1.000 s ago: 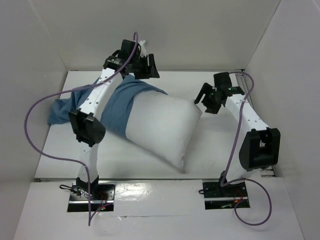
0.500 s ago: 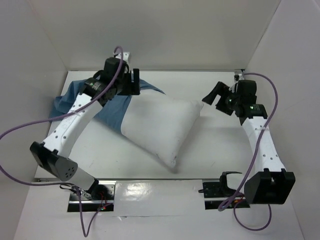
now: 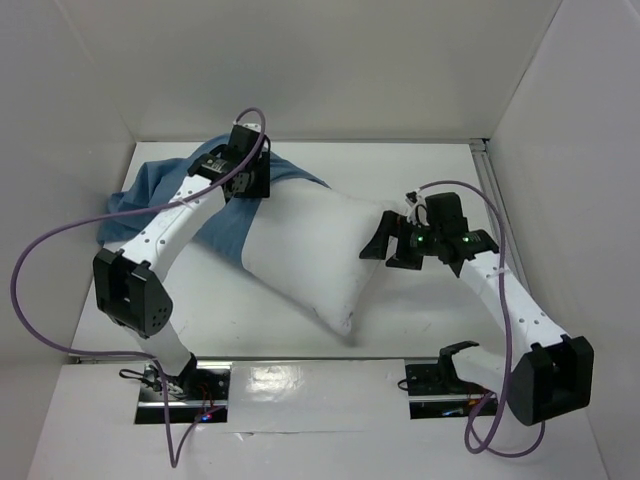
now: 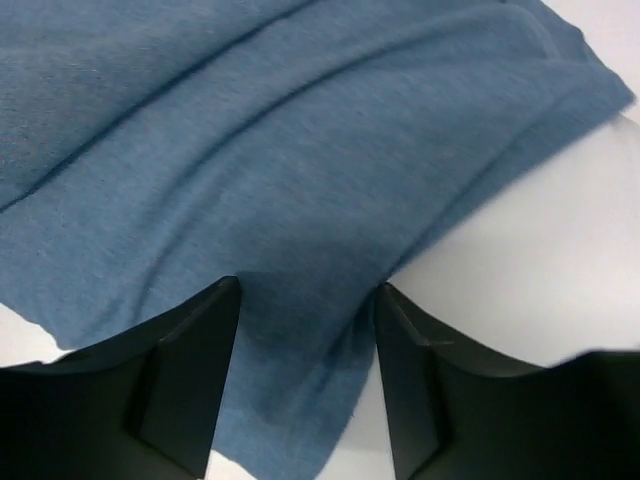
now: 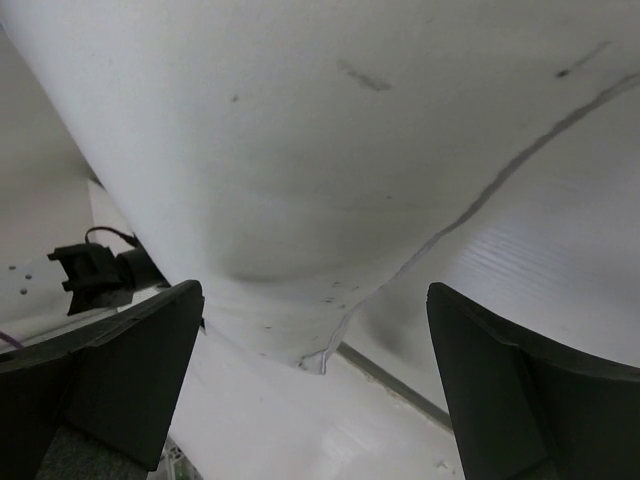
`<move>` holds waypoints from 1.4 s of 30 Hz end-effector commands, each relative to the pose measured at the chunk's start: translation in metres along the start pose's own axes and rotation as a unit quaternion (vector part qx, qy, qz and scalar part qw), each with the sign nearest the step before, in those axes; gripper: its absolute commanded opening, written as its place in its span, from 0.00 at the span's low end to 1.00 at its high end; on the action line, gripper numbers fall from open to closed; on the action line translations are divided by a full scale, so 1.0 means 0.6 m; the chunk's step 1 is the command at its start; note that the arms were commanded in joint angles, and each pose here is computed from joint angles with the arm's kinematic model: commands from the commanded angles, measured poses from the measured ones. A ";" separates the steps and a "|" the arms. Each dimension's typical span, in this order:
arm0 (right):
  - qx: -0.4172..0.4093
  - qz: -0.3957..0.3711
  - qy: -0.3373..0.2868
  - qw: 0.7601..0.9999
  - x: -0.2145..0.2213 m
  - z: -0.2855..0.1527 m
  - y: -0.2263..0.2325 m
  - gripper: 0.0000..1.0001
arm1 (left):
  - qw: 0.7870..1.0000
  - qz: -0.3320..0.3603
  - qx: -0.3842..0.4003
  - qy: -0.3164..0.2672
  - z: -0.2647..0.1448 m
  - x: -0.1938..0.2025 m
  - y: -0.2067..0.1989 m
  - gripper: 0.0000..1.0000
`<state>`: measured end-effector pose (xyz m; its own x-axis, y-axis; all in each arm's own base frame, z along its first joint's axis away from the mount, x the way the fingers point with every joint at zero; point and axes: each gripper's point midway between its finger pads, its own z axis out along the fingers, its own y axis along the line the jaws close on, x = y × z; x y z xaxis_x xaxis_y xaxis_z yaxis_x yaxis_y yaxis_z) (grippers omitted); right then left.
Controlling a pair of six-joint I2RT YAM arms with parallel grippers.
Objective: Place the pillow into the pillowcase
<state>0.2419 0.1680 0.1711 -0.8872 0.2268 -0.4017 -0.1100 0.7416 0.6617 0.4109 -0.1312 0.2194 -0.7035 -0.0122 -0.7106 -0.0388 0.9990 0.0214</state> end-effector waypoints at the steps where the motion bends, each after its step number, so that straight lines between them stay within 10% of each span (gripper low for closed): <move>1: -0.026 -0.011 0.001 1.000 0.002 0.011 0.026 1.00 | 1.000 0.000 -0.022 -0.006 0.019 -0.015 0.020 0.62; 7: -0.052 -0.012 0.014 0.998 0.006 0.032 0.045 1.00 | 1.000 0.009 -0.019 0.008 0.013 -0.006 0.022 0.04; 12: -0.085 -0.022 0.023 0.996 0.016 0.086 0.063 0.97 | 0.994 0.029 0.106 -0.013 -0.059 -0.041 -0.065 0.00; 14: -0.112 -0.014 0.008 0.994 -0.003 0.104 0.084 0.63 | 0.977 0.051 0.208 -0.012 -0.104 -0.041 -0.141 0.00; 17: -0.148 -0.039 -0.037 0.987 -0.075 0.122 0.139 0.00 | 0.925 0.079 0.370 -0.004 -0.204 -0.040 -0.289 0.00; 25: -0.195 -0.125 -0.230 0.945 -0.274 -0.039 0.294 0.00 | 0.748 0.099 0.653 -0.069 -0.465 -0.126 -0.467 0.00; 42: 0.031 -0.055 -0.187 0.980 -0.093 -0.053 0.058 0.00 | 0.853 0.048 0.517 0.056 -0.346 0.014 -0.389 0.00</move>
<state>0.2527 0.1732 0.1827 -0.8027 0.3215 -0.5023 -0.0604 0.7941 0.6048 0.3370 -0.3577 0.3022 -0.7383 0.1100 -0.6655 0.5622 0.6454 -0.5170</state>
